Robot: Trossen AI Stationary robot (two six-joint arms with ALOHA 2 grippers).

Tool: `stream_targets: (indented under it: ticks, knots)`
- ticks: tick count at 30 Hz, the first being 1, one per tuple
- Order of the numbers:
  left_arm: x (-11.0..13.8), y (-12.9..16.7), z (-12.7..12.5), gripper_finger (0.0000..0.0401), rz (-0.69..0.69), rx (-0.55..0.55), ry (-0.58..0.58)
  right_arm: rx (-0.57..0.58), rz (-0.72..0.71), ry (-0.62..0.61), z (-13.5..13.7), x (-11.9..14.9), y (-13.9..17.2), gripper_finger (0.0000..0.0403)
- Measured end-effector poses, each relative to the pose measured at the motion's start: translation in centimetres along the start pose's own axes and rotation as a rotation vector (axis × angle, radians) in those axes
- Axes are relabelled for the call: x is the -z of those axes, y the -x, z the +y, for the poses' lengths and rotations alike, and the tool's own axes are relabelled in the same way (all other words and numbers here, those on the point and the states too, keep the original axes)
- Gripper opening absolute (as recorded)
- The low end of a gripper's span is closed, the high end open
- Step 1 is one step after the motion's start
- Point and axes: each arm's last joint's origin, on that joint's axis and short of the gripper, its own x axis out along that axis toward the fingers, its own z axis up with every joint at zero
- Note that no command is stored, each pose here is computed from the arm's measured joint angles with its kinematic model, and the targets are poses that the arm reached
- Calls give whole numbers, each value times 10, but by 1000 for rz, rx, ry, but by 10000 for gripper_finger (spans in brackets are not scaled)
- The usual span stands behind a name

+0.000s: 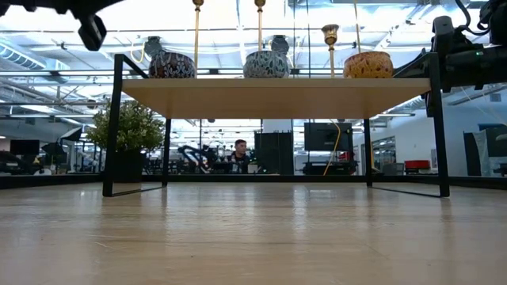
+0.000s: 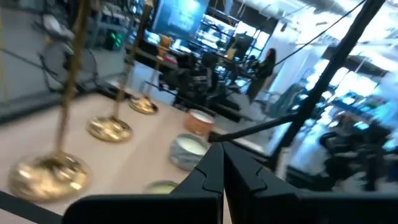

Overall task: Pick & Place candle stick holders
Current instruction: Return to Home Position

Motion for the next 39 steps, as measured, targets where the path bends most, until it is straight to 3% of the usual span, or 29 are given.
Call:
stream_targets:
  ticks: [3, 14, 20, 39]
  knots:
    - [-2, -2, 8, 0, 10, -24, -69, 0, 1, 0, 0, 0, 0, 4]
    - [-11, -5, 35, 0, 60, 4, -99, 0, 0, 0, 0, 0, 0, 4]
    - [-18, 8, 33, 0, -15, 9, -119, 0, 0, 0, 0, 0, 0, 4]
    - [2, 20, 41, 0, 74, -110, -187, 0, 0, 0, 0, 0, 0, 4]
